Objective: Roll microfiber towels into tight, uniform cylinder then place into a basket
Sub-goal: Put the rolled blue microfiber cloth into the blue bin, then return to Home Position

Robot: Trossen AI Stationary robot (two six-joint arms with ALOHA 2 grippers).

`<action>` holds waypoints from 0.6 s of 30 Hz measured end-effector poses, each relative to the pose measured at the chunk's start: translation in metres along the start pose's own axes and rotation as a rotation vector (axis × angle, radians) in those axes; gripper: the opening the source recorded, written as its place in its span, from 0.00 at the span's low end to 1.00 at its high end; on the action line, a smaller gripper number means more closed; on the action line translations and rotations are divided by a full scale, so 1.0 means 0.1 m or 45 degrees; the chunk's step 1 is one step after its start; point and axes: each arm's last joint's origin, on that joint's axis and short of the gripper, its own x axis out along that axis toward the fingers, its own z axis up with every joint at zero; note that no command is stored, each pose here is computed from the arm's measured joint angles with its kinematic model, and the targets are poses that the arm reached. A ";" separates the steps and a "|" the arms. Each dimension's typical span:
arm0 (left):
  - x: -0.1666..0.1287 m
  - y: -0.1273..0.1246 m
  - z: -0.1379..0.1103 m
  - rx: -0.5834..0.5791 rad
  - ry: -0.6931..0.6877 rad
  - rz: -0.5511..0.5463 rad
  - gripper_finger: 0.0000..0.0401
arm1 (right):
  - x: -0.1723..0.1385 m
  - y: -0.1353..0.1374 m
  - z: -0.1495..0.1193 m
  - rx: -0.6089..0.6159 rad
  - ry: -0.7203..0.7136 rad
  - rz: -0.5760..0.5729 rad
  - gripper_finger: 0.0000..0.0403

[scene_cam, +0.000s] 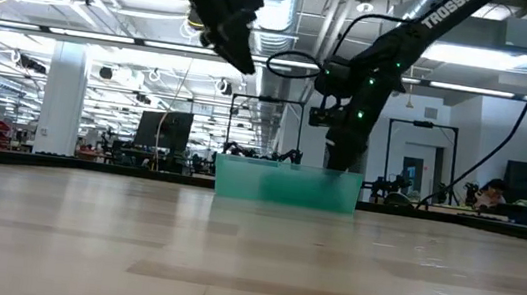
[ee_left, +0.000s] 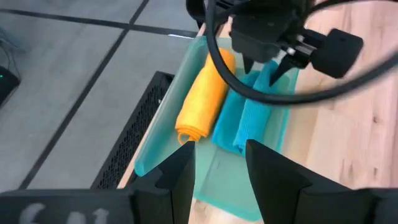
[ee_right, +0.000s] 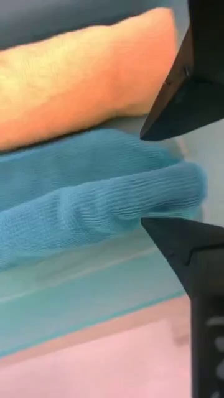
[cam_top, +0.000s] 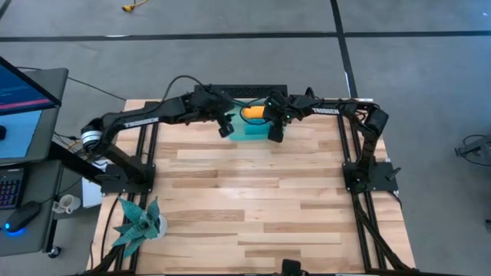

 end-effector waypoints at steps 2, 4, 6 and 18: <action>-0.09 0.01 -0.02 -0.013 -0.011 0.002 0.34 | -0.05 -0.01 0.03 0.010 0.020 0.008 0.57; -0.17 0.02 -0.06 -0.028 -0.021 0.004 0.34 | -0.08 0.00 0.03 0.008 0.057 0.024 0.60; -0.24 0.03 -0.08 -0.035 -0.031 0.008 0.34 | -0.11 0.01 0.03 0.007 0.082 0.034 0.61; -0.56 0.03 -0.49 -0.101 -0.042 0.020 0.34 | -0.66 0.09 0.13 -0.031 0.035 0.035 0.57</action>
